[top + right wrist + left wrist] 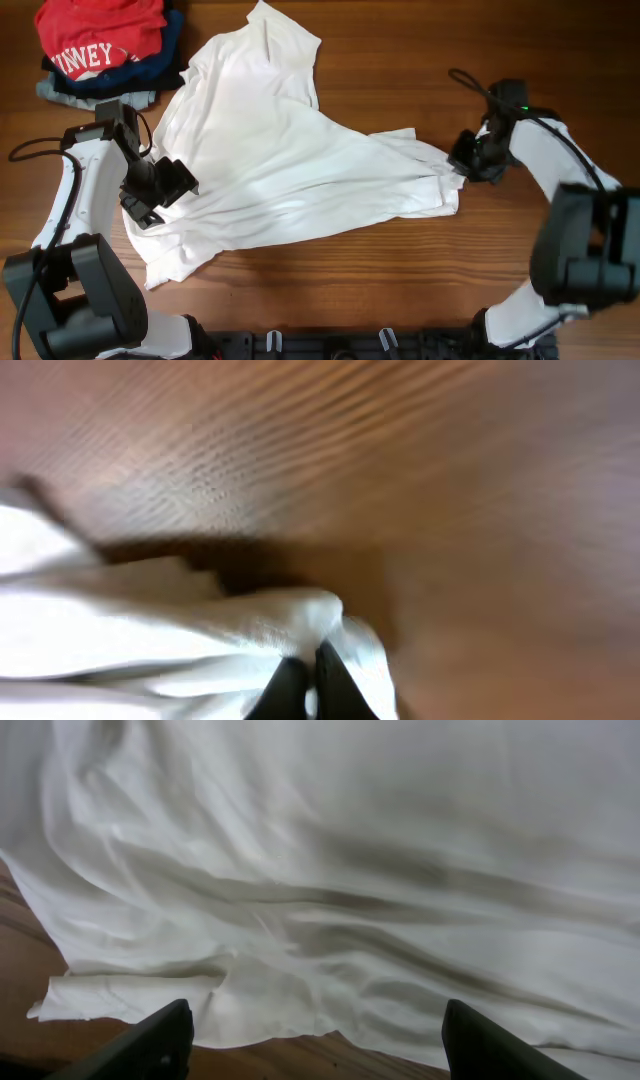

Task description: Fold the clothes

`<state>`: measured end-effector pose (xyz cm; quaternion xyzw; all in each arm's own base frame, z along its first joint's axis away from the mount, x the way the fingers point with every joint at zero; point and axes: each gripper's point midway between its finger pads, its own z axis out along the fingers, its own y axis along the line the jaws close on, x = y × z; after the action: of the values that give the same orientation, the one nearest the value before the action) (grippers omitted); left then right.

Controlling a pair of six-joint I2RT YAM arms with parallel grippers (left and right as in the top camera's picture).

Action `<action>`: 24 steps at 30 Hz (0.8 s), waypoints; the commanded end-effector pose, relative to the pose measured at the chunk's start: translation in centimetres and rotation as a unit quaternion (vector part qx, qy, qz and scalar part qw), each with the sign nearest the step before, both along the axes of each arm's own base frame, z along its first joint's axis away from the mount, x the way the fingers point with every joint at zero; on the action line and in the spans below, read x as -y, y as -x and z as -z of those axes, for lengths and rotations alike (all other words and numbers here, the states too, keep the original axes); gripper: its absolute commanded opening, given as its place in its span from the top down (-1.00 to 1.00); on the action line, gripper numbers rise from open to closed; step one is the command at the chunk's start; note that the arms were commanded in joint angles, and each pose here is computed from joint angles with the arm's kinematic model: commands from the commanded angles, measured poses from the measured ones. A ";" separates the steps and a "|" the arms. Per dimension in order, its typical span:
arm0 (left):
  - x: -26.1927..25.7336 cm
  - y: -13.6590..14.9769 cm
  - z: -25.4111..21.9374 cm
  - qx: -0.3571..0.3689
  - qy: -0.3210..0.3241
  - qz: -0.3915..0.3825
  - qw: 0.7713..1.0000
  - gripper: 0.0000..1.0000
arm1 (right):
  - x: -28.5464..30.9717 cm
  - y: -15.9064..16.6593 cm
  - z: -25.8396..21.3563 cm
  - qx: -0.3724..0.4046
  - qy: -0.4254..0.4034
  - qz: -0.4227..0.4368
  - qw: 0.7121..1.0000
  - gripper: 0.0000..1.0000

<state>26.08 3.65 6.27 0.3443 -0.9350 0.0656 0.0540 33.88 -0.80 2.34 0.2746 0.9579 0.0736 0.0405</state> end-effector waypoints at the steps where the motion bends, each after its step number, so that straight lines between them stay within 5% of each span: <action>1: 0.1 -0.2 -0.3 0.008 0.001 0.001 1.000 -0.60 | 2.3 1.0 -9.4 0.094 0.065 0.075 0.991 0.91; 4: 0.1 -0.3 -0.3 0.010 0.000 0.001 1.000 -0.59 | 1.9 3.3 -13.6 0.134 0.073 0.071 0.986 0.91; 5: 0.1 -0.3 -0.3 0.011 0.000 0.001 1.000 -0.60 | 1.6 3.7 -14.2 0.142 0.071 0.053 0.986 0.39; 6: 0.1 -0.4 -0.2 0.013 0.000 0.001 1.000 -0.60 | 1.3 3.8 -14.2 0.142 0.072 0.037 0.987 -0.38; 10: 0.1 -0.4 -0.3 0.011 0.000 0.001 1.000 -0.60 | 1.3 3.2 -12.7 0.123 0.070 0.037 0.989 -0.99; 17: 0.1 -0.3 -0.3 0.010 0.000 0.001 1.000 -0.61 | 0.2 -3.1 -11.1 0.192 0.047 -0.033 0.980 -0.95; 19: 0.1 -0.3 -0.3 0.010 0.000 0.001 1.000 -0.60 | -1.6 -4.8 -8.4 0.188 0.004 -0.085 0.978 -0.68; 22: 0.1 -0.3 -0.3 0.010 0.000 0.003 1.000 -0.61 | -2.2 -4.6 -4.2 0.133 -0.021 -0.082 0.988 -0.56; 23: 0.1 -0.3 -0.3 0.010 0.001 0.003 1.000 -0.61 | -2.3 -4.1 -2.9 0.109 -0.028 -0.076 0.991 -0.41; 24: 0.1 -0.3 -0.3 0.010 0.001 0.003 1.000 -0.60 | -2.3 -3.2 -1.5 0.078 -0.033 -0.073 0.994 0.07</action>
<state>26.29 3.70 6.24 0.3440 -0.9353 0.0662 0.0497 38.30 0.30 6.72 0.2040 0.9594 0.1095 0.1609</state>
